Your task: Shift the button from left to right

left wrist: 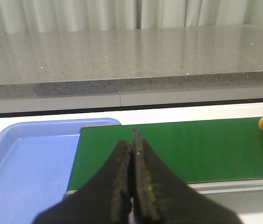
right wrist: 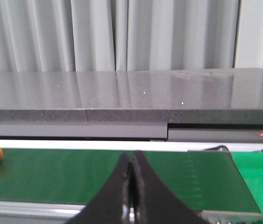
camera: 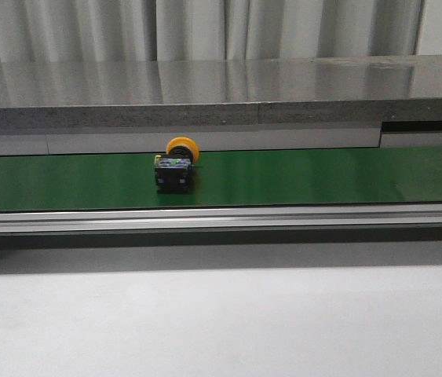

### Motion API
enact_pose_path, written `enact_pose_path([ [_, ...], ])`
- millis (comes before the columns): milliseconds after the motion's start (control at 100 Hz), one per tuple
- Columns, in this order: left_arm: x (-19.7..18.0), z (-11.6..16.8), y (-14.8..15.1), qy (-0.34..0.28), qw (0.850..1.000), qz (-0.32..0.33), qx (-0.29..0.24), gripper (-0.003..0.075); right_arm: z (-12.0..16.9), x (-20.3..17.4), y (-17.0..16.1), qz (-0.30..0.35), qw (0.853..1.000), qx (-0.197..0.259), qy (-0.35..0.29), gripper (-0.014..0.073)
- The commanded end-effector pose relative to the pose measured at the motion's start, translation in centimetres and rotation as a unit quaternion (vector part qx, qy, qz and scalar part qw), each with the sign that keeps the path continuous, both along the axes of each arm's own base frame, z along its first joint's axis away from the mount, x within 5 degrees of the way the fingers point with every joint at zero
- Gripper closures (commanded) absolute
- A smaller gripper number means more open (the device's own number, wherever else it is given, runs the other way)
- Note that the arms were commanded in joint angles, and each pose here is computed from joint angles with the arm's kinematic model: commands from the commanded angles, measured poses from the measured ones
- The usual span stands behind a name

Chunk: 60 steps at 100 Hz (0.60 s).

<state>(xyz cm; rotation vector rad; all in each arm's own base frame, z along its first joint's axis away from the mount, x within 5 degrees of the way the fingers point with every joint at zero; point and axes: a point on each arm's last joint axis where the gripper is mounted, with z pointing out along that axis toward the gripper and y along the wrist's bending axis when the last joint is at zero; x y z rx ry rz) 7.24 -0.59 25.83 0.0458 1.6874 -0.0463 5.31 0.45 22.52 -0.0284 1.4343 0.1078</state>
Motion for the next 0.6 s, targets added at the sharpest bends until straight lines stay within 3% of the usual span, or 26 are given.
enact_pose_path([
  [0, 0.0, 1.5, 0.2, -0.041, 0.999, 0.010, -0.006, 0.0741, 3.4, -0.4, 0.0, 0.000, 0.999, -0.002, -0.047, 0.0663],
  [130, 0.0, 1.5, 0.2, -0.041, 0.999, 0.010, -0.006, 0.0741, 6.1, 0.1, 0.1, 0.006, 1.000, 0.005, 0.002, 0.0663],
  [300, 0.0, 1.5, 0.2, -0.041, 0.999, 0.010, -0.006, 0.0741, 9.1, 1.6, 0.5, 0.019, 0.992, 0.006, 0.121, 0.0663],
  [450, 0.0, 1.5, 0.2, -0.041, 0.999, 0.010, -0.006, 0.0741, 11.1, 3.8, 0.9, 0.029, 0.971, -0.001, 0.237, 0.0663],
  [590, 0.0, 1.5, 0.2, -0.041, 0.999, 0.010, -0.006, 0.0741, 12.4, 6.2, 1.3, 0.037, 0.952, 0.000, 0.304, 0.0663],
])
